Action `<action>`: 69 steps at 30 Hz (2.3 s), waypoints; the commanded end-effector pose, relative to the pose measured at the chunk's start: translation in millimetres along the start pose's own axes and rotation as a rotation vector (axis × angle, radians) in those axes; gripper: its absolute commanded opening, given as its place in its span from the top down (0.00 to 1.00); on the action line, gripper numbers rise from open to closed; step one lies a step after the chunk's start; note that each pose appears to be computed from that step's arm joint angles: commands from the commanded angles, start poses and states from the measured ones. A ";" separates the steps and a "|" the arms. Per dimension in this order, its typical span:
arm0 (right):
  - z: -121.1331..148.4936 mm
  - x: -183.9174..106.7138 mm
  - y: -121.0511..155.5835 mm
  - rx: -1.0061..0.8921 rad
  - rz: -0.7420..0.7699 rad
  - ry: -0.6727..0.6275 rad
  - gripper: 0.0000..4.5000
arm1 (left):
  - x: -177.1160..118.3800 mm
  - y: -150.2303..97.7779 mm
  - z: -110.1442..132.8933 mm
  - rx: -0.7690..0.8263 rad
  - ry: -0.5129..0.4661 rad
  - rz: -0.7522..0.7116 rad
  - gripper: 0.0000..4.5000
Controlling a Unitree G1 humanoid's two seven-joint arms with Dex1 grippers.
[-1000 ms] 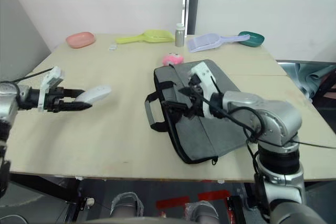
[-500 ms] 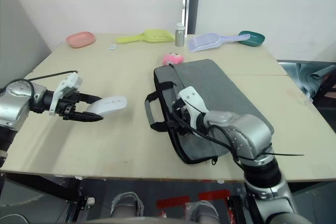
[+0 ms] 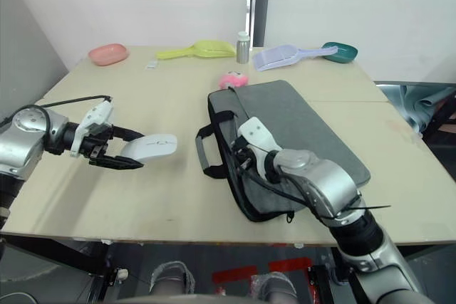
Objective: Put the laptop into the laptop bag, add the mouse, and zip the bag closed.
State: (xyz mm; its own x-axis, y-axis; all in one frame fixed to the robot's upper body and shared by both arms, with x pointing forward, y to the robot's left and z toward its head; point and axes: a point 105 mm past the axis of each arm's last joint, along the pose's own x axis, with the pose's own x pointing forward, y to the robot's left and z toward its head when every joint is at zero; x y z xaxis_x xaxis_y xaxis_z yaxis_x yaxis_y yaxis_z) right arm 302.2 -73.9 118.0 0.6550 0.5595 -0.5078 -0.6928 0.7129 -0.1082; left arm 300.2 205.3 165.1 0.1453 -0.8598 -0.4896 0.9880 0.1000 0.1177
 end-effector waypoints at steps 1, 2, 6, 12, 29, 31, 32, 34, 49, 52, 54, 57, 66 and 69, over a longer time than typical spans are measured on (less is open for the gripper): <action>29.0 -13.5 3.6 -0.009 0.033 -0.118 0.99 | 14.7 -1.7 12.0 0.058 -0.031 -0.042 0.37; 36.5 -17.8 3.3 -0.001 0.042 -0.143 0.99 | 18.9 -1.8 12.8 0.063 -0.036 -0.048 0.37; 69.0 -36.5 -3.1 0.013 0.041 -0.283 0.99 | 33.4 0.3 13.4 0.064 -0.054 -0.053 0.37; 98.2 -67.2 -12.4 -0.041 0.043 -0.427 0.99 | 49.4 2.9 13.7 0.064 -0.069 -0.055 0.37; 118.2 -115.6 -32.5 -0.092 0.082 -0.577 0.99 | 104.9 44.1 21.6 0.076 -0.080 0.065 0.37; 117.7 -113.7 -31.6 -0.093 0.088 -0.572 0.99 | 115.5 49.6 21.8 0.085 -0.067 0.085 0.37; 117.0 -111.9 -30.4 -0.095 0.091 -0.566 0.99 | 122.5 54.0 24.2 0.085 -0.068 0.103 0.37; 115.7 -109.0 -28.5 -0.097 0.097 -0.556 0.99 | 136.4 59.4 30.9 0.102 -0.073 0.120 0.37; 109.7 -103.4 -20.6 -0.088 0.109 -0.533 0.99 | 198.9 60.2 68.0 0.199 -0.087 0.084 0.37; 110.2 -103.6 -20.9 -0.086 0.103 -0.535 0.99 | 207.4 59.2 71.3 0.201 -0.099 0.080 0.37; 110.2 -103.8 -20.1 -0.088 0.104 -0.533 0.99 | 212.2 60.1 72.7 0.187 -0.109 0.089 0.37; 109.7 -104.1 -19.4 -0.088 0.105 -0.529 0.99 | 218.3 60.3 70.9 0.179 -0.104 0.098 0.37; 108.2 -104.1 -19.0 -0.084 0.105 -0.520 1.00 | 227.4 60.0 69.5 0.131 -0.118 0.108 0.25; 108.0 -103.9 -18.8 -0.082 0.106 -0.520 1.00 | 228.5 59.4 75.0 0.105 -0.157 0.105 0.01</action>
State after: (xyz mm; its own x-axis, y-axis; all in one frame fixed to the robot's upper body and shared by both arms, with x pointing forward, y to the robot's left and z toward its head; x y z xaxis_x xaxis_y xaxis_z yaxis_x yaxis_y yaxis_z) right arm 288.7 -103.7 248.2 0.6408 0.7616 -0.0966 -0.7677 0.6345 -0.0894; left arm 387.3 -20.3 119.7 0.2305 -0.9091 -0.3470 0.9550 0.1429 0.2598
